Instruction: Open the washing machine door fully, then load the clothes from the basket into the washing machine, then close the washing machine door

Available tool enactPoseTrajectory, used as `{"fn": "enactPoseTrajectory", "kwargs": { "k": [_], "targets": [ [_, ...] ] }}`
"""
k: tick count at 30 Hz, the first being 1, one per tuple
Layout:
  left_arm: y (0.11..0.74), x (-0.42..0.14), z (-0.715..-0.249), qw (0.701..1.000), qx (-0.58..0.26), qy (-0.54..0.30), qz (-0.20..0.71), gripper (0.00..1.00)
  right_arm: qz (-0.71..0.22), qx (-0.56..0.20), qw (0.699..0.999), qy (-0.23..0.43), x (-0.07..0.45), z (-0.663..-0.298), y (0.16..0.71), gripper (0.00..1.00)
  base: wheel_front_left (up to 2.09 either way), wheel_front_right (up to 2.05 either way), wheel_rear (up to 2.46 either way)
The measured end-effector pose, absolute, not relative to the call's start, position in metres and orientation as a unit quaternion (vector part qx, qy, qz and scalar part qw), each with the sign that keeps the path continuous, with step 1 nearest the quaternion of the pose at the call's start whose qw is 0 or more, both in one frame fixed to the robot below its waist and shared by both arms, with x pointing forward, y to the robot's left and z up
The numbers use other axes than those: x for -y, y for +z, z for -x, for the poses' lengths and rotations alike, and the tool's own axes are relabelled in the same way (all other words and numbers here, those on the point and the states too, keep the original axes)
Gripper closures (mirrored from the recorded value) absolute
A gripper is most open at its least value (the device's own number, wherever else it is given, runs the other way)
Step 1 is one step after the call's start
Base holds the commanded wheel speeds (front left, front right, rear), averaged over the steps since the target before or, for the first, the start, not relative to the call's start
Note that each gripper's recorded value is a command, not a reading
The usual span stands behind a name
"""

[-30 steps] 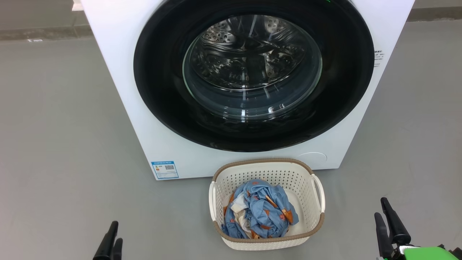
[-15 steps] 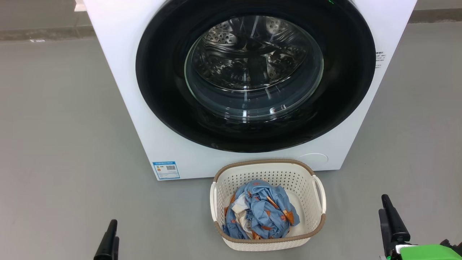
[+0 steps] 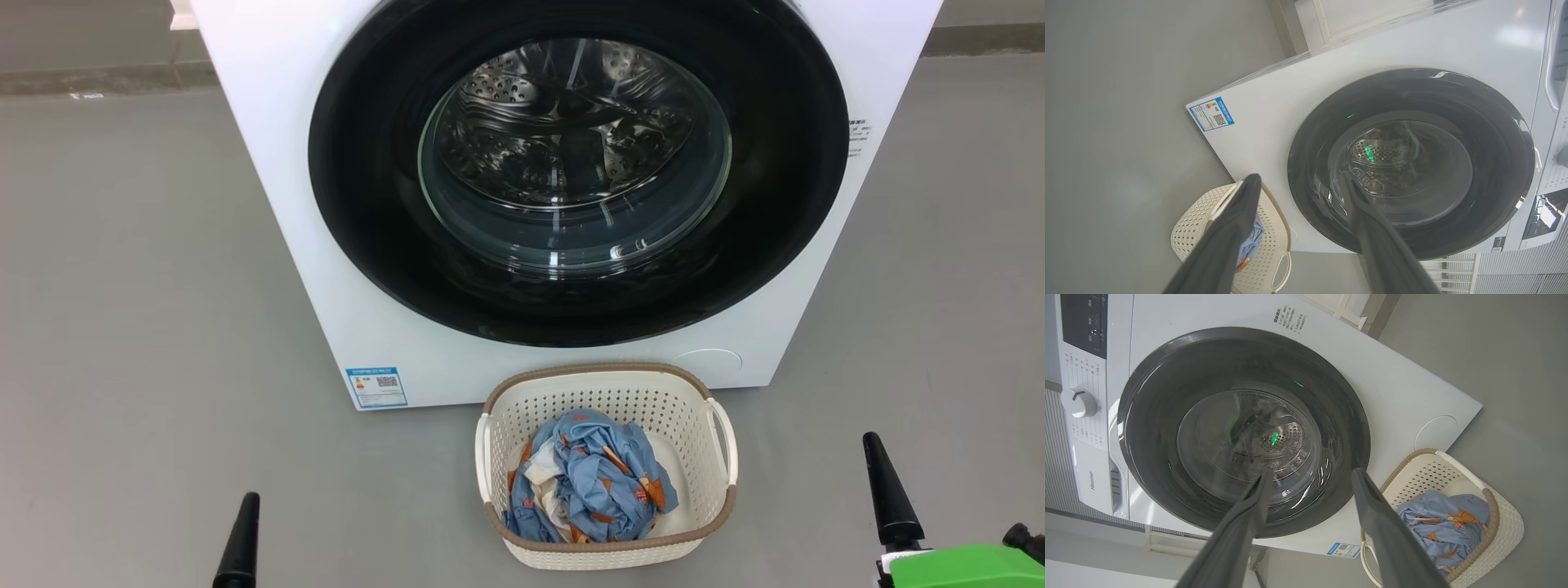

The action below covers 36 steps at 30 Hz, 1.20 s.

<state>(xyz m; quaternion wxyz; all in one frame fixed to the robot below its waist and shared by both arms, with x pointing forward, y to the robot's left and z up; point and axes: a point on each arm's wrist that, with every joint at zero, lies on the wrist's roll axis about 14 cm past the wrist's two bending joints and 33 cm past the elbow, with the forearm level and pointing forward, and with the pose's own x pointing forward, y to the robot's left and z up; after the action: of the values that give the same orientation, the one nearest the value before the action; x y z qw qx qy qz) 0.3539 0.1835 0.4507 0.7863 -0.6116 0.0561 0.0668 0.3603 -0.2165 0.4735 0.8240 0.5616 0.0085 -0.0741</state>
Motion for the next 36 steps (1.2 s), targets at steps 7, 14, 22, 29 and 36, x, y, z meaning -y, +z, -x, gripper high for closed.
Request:
{"fn": "enactPoseTrajectory", "kwargs": {
  "k": [7,14,22,29,36],
  "targets": [
    [0.455,-0.187,-0.355,0.815,-0.048,0.065,0.573,0.0,-0.505,-0.002,0.86,-0.072,0.219,-0.361,0.479,0.0,0.0,0.0,0.0],
    [0.457,-0.188,-0.356,0.845,-0.046,0.061,0.529,0.0,-0.45,0.003,0.89,-0.068,0.221,-0.362,0.485,0.0,0.0,0.0,0.0],
    [0.462,-0.188,-0.358,0.884,-0.042,0.05,0.463,0.0,-0.393,0.011,0.918,-0.062,0.221,-0.364,0.491,0.0,0.0,0.0,0.0],
    [0.469,-0.188,-0.361,0.909,-0.03,0.041,0.413,0.0,-0.335,0.019,0.94,-0.059,0.223,-0.364,0.497,0.0,0.0,0.0,0.0],
    [0.478,-0.186,-0.363,0.934,-0.019,0.028,0.357,0.0,-0.276,0.022,0.959,-0.056,0.223,-0.364,0.499,0.0,0.0,0.0,0.0]
  ]
}}
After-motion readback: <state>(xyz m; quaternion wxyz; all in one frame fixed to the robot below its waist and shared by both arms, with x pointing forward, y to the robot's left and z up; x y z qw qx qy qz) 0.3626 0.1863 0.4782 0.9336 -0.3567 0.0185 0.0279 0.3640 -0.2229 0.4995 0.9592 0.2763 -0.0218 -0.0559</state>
